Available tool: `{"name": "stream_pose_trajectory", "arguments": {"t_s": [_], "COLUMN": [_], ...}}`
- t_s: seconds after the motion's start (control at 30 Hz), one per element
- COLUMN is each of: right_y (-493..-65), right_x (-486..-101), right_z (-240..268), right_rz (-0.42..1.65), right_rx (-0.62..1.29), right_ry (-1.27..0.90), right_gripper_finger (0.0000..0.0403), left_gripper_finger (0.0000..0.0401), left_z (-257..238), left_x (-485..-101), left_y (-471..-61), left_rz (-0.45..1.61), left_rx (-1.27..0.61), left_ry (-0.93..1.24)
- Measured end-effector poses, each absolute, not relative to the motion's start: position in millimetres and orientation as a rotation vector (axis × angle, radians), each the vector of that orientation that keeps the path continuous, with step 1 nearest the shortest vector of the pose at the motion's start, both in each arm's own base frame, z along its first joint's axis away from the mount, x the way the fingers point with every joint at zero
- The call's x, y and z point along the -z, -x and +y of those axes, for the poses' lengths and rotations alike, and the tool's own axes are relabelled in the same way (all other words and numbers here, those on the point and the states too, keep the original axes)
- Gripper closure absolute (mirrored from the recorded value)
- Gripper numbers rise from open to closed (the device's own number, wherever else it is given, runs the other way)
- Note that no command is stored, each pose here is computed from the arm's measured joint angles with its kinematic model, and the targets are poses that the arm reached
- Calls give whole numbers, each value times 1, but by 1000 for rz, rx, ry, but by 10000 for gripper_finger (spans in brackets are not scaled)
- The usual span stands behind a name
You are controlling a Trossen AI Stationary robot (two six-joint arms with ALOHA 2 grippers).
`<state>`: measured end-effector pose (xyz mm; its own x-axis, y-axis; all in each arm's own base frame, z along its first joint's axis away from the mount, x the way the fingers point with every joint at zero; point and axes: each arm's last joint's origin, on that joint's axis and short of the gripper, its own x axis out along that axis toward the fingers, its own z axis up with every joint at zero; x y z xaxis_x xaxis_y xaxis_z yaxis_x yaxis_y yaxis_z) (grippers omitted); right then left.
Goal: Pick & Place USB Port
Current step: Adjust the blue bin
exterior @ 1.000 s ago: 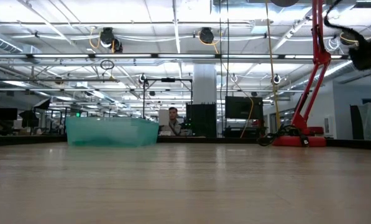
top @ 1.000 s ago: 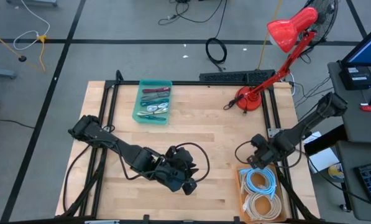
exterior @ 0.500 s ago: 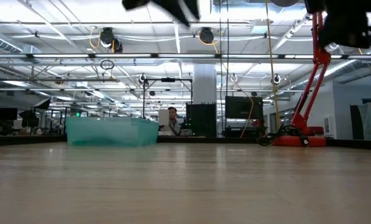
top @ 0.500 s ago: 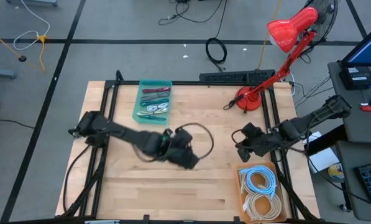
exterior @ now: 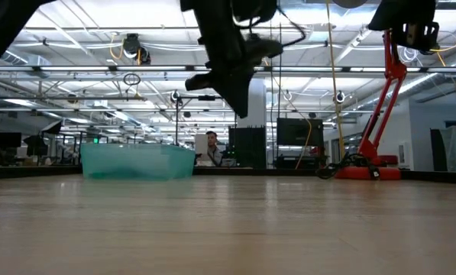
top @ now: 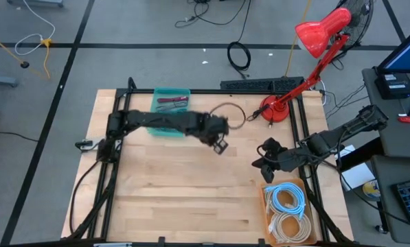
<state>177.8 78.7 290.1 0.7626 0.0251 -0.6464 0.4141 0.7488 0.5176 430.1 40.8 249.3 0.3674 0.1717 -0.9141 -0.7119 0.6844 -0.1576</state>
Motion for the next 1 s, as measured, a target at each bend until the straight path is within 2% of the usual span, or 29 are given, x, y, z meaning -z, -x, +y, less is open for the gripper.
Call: {"name": "stream_pose_trajectory", "arguments": {"t_s": [0.37,0.53,0.7,1.0], "right_y": [-171,-161,-153,-148], "right_x": [-297,-305,-310,-313], "right_z": [78,73,67,64], "right_rz": [699,668,627,603], "right_rx": [66,44,54,69], "right_ry": [-568,-556,-548,-549], "right_gripper_finger": [403,403,403,403], "left_gripper_finger": [400,400,400,401], "left_z": [141,160,176,191], "left_x": [-246,-239,-216,-195], "left_y": [-412,-402,-391,-384], "left_rz": [984,1032,1180,1304], "left_rx": [-780,-840,-890,-899], "left_ry": [811,832,832,782]}}
